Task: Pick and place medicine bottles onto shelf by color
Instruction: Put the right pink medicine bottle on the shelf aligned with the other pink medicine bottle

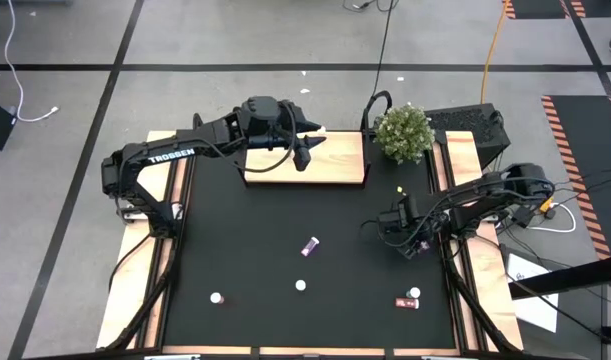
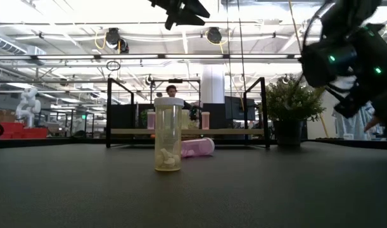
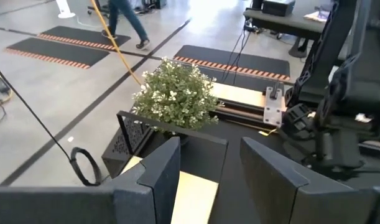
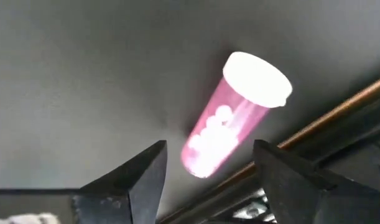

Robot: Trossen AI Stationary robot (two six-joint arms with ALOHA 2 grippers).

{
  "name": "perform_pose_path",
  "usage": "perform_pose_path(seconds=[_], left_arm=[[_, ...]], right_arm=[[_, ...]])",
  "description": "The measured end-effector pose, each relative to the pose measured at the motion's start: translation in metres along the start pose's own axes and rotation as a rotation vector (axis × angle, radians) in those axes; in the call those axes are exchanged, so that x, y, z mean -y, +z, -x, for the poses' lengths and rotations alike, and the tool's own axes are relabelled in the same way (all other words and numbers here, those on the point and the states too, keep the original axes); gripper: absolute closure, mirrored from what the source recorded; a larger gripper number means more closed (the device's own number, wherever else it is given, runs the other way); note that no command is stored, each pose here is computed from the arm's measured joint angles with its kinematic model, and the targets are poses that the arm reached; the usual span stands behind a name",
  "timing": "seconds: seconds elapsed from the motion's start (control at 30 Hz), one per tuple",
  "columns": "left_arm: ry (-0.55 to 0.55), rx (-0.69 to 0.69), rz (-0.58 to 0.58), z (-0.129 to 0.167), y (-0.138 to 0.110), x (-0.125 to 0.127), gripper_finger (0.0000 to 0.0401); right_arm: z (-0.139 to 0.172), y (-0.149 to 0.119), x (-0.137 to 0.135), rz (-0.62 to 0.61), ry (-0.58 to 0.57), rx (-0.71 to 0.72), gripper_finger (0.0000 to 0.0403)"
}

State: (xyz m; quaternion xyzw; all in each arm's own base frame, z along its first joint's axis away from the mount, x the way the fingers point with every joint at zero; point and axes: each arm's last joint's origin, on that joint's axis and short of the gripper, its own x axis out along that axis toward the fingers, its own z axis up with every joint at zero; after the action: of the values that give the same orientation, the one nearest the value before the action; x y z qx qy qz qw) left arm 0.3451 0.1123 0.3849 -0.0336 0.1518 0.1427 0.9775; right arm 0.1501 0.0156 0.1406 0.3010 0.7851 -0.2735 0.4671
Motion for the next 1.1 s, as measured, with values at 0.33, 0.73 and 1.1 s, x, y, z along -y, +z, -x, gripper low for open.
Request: perform_pose_path(seconds=[0.33,0.73,1.1], left_arm=[[0.076,0.004,0.012,0.000,0.000,0.011,0.0233],[0.184,-0.028,0.117,0.001,-0.004,0.015,0.0233],[-0.016,-0.116,0.099,-0.001,-0.012,0.018,0.0233]], right_arm=[[-0.015,0.001,0.004,0.021,0.030,-0.016,0.0222],[-0.002,-0.004,0.007,0.056,0.091,0.181,0.0302],[0.037,-0.018,0.006,0.325,0.338,0.692,0.0302]])
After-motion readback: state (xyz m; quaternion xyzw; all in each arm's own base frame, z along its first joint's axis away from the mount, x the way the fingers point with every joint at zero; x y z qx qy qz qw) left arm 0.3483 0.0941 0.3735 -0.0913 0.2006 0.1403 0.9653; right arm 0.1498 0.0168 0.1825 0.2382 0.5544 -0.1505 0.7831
